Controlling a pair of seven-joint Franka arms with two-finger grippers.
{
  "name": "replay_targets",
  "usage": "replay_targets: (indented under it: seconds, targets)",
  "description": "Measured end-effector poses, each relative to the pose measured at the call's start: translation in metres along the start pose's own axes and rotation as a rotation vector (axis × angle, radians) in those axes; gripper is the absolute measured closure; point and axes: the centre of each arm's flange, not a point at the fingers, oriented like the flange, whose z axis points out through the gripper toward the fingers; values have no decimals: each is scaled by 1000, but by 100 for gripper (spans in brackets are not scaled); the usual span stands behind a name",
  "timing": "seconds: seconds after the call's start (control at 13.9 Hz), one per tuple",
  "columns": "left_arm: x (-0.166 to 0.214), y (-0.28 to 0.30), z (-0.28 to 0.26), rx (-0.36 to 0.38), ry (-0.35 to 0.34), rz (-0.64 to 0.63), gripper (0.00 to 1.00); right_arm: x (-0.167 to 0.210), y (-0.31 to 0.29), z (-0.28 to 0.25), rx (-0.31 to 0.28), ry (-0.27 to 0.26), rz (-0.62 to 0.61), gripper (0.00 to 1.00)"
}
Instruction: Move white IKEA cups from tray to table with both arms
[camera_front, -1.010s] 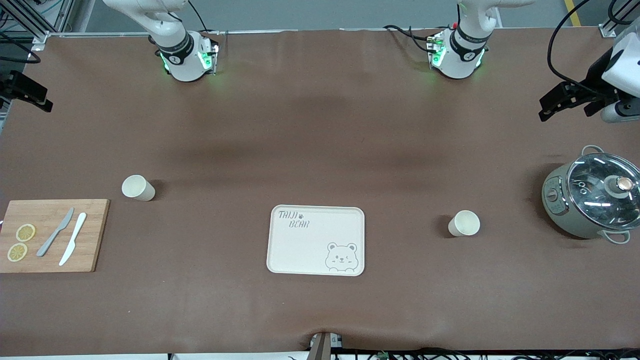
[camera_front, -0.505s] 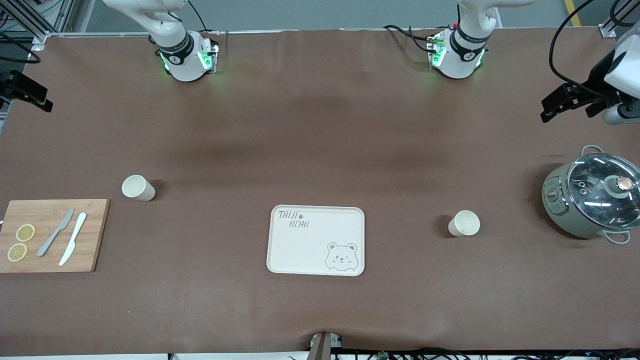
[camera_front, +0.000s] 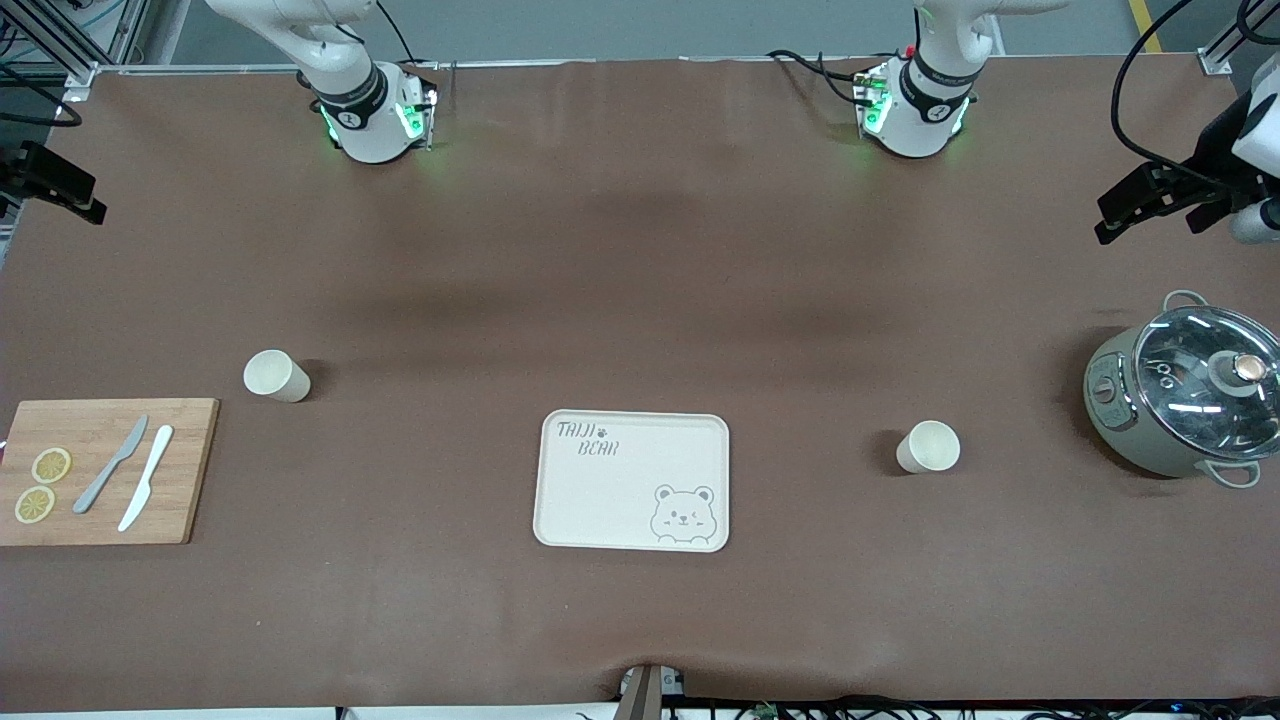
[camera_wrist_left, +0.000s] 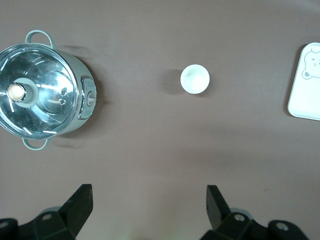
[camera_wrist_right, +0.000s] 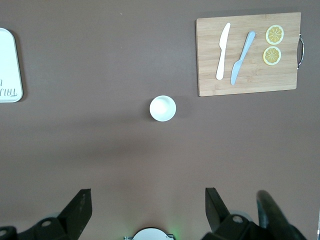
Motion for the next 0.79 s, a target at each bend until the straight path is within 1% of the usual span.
replay_targets:
  seconds: [0.79]
  targets:
    - [7, 1, 6, 1, -12, 1, 0, 0, -2, 0, 4, 3, -5, 0]
